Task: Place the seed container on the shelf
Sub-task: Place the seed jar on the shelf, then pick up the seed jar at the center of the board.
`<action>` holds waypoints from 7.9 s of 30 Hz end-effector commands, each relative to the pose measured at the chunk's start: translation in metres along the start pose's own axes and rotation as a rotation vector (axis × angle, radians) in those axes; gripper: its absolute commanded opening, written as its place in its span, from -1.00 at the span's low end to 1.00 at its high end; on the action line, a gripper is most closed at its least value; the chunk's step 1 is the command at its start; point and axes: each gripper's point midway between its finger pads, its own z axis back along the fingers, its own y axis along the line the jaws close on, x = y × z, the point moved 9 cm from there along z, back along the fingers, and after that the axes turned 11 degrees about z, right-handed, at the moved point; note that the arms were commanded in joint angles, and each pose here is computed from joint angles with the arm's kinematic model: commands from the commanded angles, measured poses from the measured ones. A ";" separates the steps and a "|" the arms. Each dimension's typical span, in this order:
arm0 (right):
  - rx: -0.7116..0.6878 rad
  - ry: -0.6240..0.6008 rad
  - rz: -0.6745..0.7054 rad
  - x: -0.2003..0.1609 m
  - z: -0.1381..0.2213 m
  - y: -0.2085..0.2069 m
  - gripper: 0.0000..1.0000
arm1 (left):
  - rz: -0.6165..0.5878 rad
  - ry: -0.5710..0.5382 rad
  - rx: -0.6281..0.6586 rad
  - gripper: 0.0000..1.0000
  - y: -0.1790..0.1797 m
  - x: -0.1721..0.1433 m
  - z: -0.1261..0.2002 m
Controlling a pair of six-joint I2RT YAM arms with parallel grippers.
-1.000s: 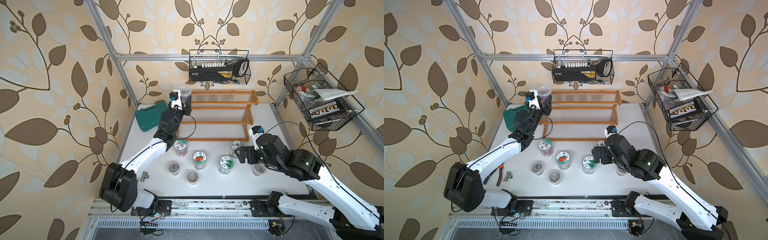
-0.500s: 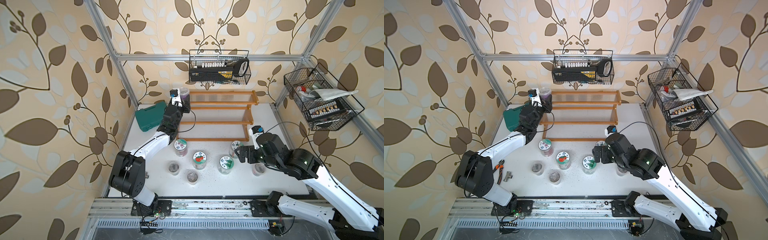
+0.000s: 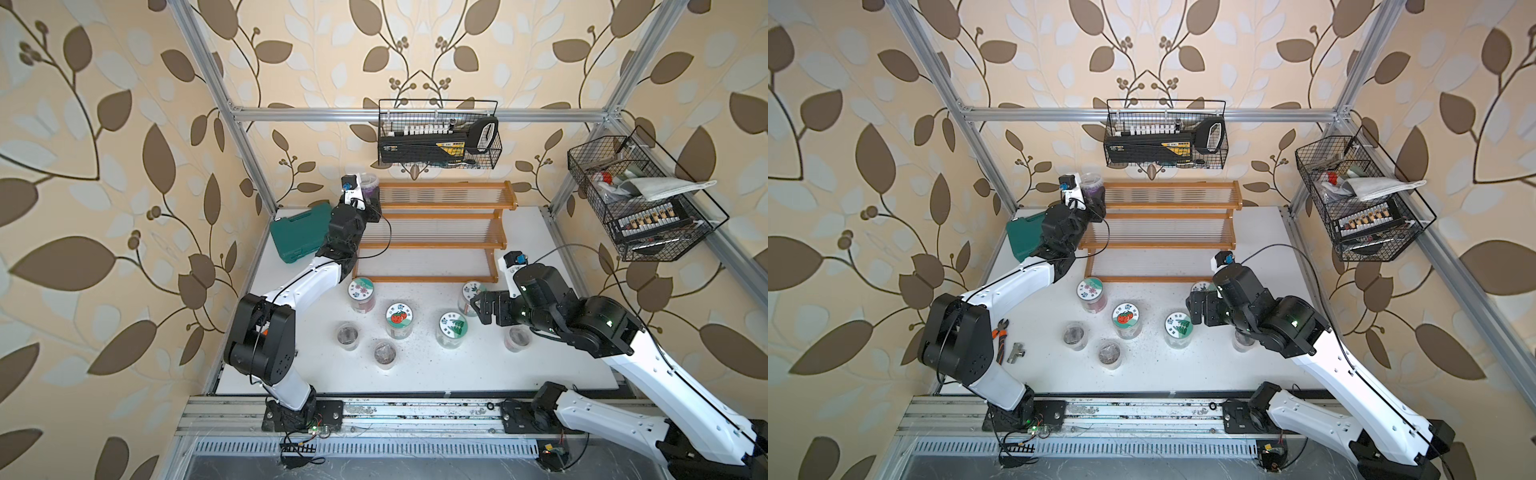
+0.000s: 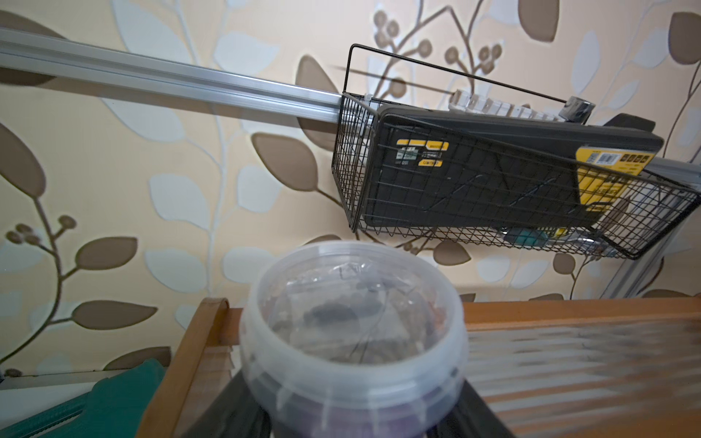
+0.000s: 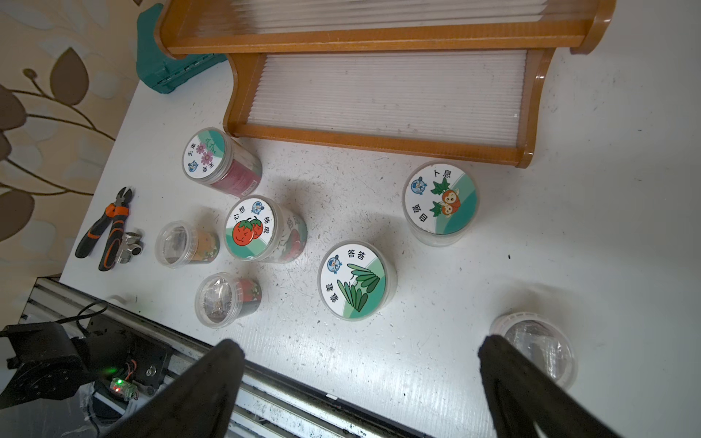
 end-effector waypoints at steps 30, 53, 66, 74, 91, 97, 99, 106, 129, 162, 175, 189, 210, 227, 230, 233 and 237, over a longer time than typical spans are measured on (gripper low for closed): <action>0.021 0.032 -0.018 -0.009 -0.010 -0.005 0.98 | -0.105 0.158 0.082 0.82 -0.013 0.077 0.046; 0.020 0.066 -0.017 -0.012 -0.020 -0.006 0.98 | -0.119 0.229 0.104 0.47 -0.002 0.068 0.024; 0.020 0.092 -0.018 -0.014 -0.027 -0.006 0.98 | -0.113 0.257 0.143 0.49 0.012 0.065 0.011; 0.020 0.097 -0.019 -0.014 -0.029 -0.007 0.98 | -0.106 0.268 0.143 0.49 0.013 0.062 0.016; 0.033 0.121 -0.008 -0.014 -0.032 -0.006 0.98 | -0.095 0.365 0.087 0.88 0.000 0.085 0.047; 0.027 0.143 0.004 -0.015 -0.035 -0.006 0.98 | -0.046 0.476 0.027 0.97 -0.011 0.097 0.072; 0.026 0.150 0.006 -0.016 -0.035 -0.007 0.98 | -0.007 0.511 0.004 0.97 -0.014 0.097 0.082; 0.117 0.156 -0.025 -0.015 -0.038 0.002 0.98 | 0.164 0.606 -0.092 0.97 -0.023 0.092 0.124; 0.250 0.159 0.120 -0.048 -0.099 0.163 0.98 | 0.382 0.807 0.023 0.97 -0.013 0.077 0.238; 0.082 0.275 0.240 -0.105 -0.186 0.234 0.98 | 0.307 0.661 -0.020 0.97 -0.006 0.079 0.278; 0.060 0.327 0.218 -0.107 -0.203 0.225 0.91 | 0.303 0.668 -0.022 0.97 -0.004 0.076 0.280; 0.066 0.344 0.243 -0.103 -0.197 0.223 0.32 | 0.305 0.688 -0.019 0.97 -0.003 0.069 0.277; 0.145 0.257 0.274 -0.033 -0.076 0.168 0.20 | 0.306 0.730 -0.664 0.97 -0.043 0.062 0.268; 0.240 0.277 0.196 0.000 -0.011 0.089 0.23 | 0.027 0.690 -0.955 0.97 -0.085 -0.001 0.269; 0.233 0.274 0.172 0.001 -0.005 0.079 0.23 | -0.040 0.666 -0.993 0.97 -0.102 -0.018 0.268; 0.237 0.267 0.148 0.001 0.002 0.071 0.24 | -0.105 0.608 -1.006 0.97 -0.117 -0.035 0.265; 0.244 0.248 0.111 0.001 0.010 0.064 0.24 | -0.186 0.557 -0.992 0.97 -0.135 -0.056 0.259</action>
